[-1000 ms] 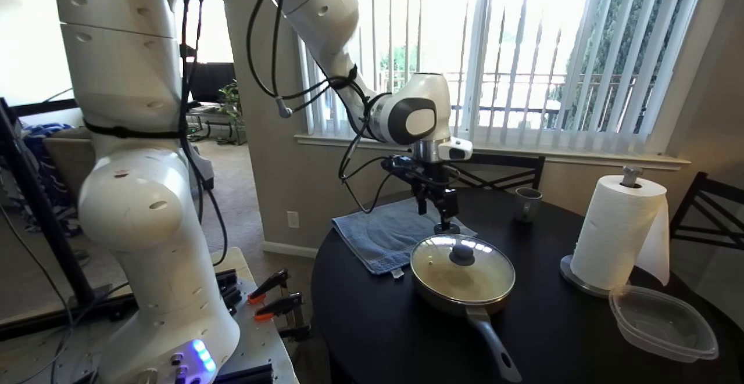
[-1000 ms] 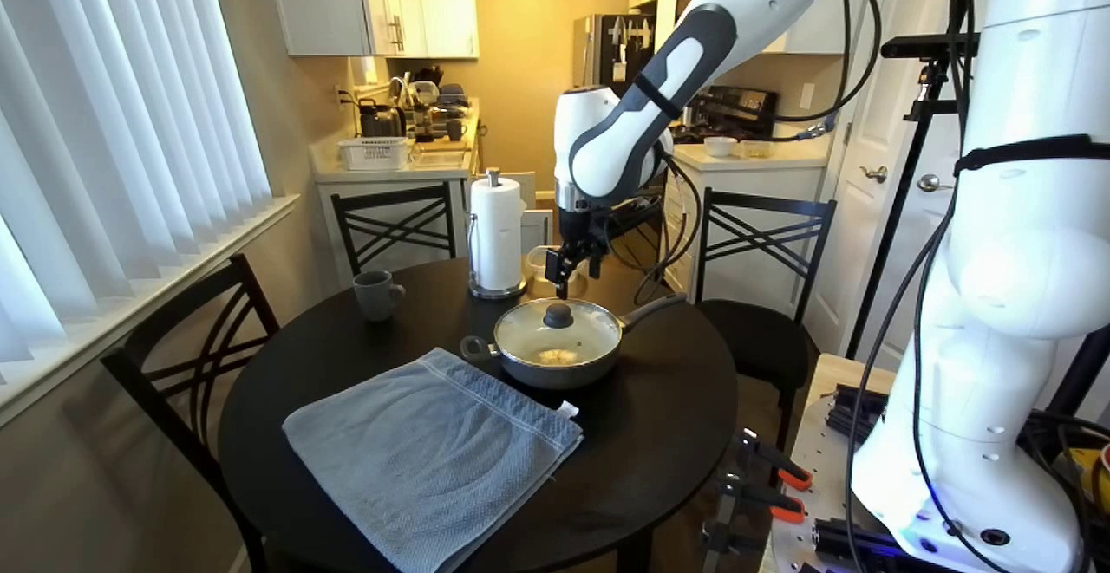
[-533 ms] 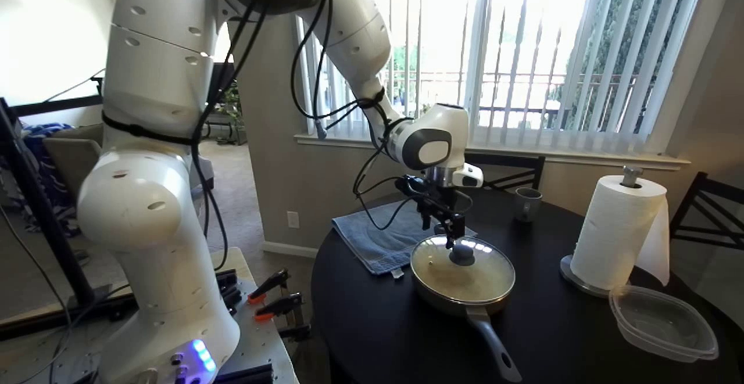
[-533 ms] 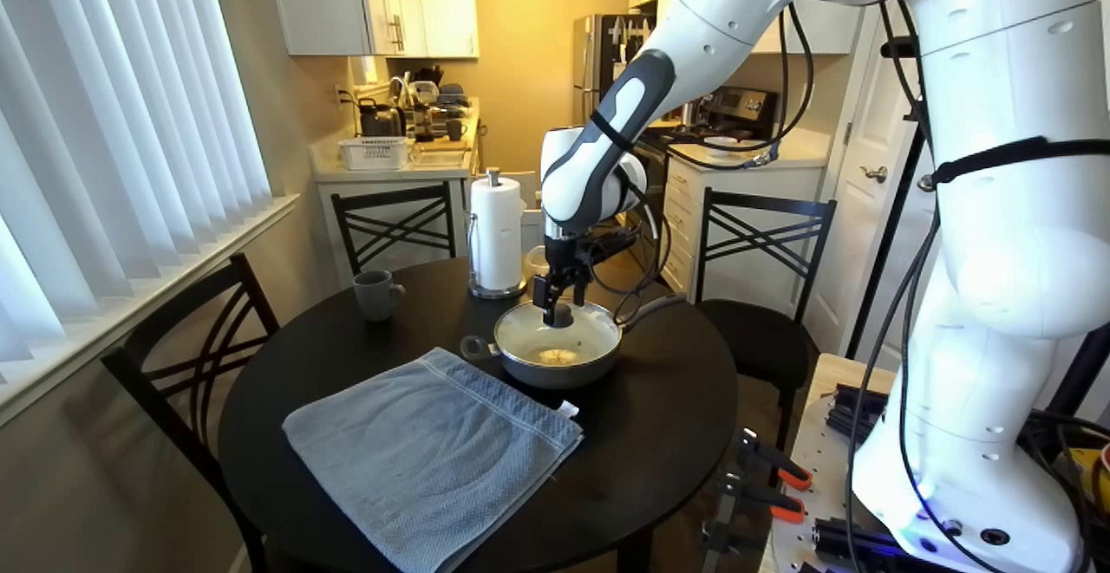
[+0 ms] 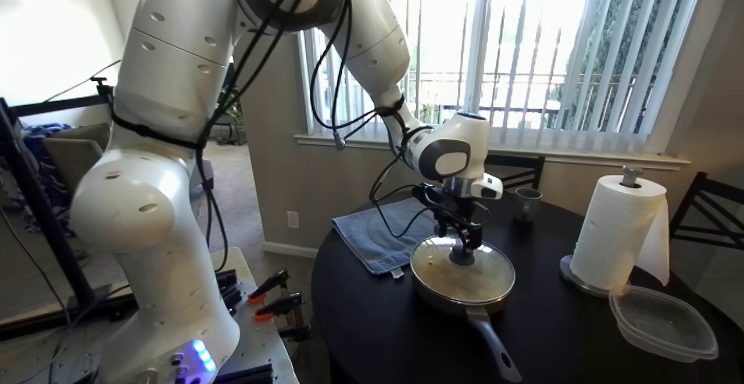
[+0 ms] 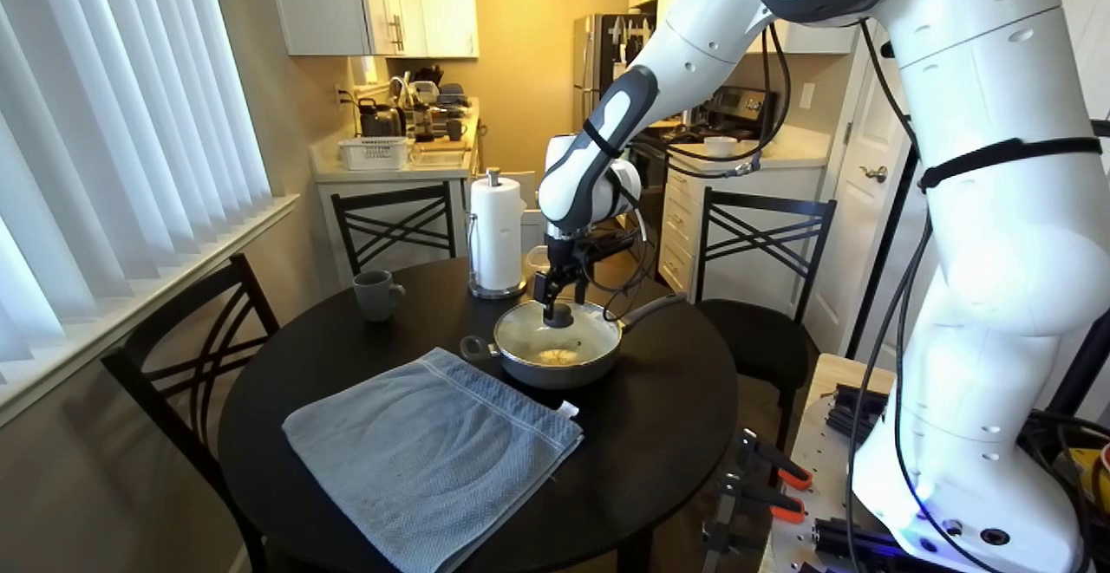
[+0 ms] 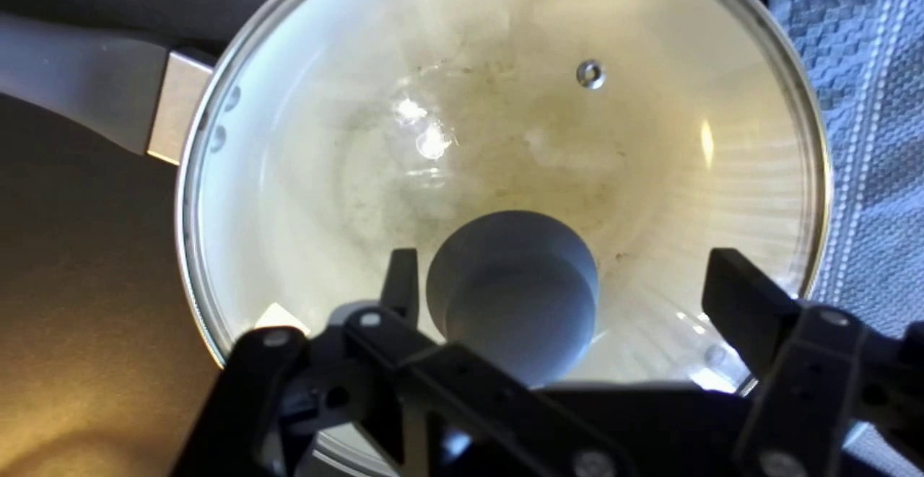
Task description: Remove the glass lid from the grey pan and then out it on the blue towel
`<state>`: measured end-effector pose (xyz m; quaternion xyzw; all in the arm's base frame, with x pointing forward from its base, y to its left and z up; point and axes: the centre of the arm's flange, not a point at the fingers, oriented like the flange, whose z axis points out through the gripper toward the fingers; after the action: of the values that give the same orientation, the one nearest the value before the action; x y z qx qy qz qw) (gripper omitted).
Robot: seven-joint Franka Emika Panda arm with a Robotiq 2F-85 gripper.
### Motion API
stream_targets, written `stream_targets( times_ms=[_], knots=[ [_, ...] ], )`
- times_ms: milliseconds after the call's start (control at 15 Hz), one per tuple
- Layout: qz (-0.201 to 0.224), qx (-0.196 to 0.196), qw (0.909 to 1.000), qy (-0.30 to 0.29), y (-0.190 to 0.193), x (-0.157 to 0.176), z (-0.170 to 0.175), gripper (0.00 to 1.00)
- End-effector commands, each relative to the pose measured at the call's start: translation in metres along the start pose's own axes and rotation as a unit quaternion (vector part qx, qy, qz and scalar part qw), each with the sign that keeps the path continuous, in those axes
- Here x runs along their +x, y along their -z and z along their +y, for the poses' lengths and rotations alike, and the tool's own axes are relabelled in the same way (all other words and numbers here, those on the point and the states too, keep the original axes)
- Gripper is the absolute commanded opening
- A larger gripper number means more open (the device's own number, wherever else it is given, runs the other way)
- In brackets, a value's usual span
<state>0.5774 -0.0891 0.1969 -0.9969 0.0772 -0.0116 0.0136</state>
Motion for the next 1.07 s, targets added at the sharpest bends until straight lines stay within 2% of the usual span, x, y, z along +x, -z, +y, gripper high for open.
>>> stream_targets(
  times_ms=[0, 333, 1000],
  knots=[
    [-0.006, 0.012, 0.9999, 0.009, -0.007, 0.017, 0.01, 1.0],
    [-0.013, 0.008, 0.9999, 0.004, -0.012, 0.034, 0.02, 1.0],
    [-0.06, 0.011, 0.9981, 0.004, -0.025, 0.05, 0.02, 1.0]
  ],
)
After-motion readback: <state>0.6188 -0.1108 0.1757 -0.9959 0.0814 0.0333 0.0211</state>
